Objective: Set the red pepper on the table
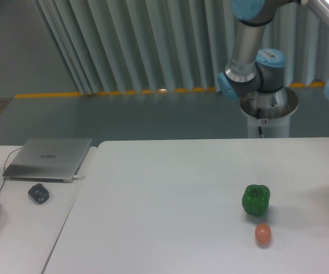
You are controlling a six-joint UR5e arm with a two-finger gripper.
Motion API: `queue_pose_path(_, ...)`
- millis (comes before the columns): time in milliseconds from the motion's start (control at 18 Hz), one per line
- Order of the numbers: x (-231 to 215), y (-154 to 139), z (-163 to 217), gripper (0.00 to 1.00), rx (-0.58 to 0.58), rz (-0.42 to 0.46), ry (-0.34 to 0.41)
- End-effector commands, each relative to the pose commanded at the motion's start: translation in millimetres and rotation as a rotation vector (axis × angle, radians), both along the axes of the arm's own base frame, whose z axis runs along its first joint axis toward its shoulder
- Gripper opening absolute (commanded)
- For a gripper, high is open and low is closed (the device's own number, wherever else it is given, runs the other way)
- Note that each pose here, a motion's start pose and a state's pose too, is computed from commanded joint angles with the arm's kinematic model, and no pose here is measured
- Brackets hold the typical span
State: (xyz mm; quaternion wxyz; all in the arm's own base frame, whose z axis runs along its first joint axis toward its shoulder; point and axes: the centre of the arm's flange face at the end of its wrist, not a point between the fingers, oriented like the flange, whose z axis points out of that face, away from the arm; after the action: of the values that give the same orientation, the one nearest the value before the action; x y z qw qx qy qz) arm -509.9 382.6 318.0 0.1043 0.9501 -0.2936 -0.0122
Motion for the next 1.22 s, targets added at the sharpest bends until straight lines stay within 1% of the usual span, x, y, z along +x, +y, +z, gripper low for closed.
queue_pose_path(611, 3, 0, -13, 1.0, -0.016, 0.001, -0.027)
queue_pose_path(1222, 3, -1, -15, 1.0, -0.018, -0.007, -0.033)
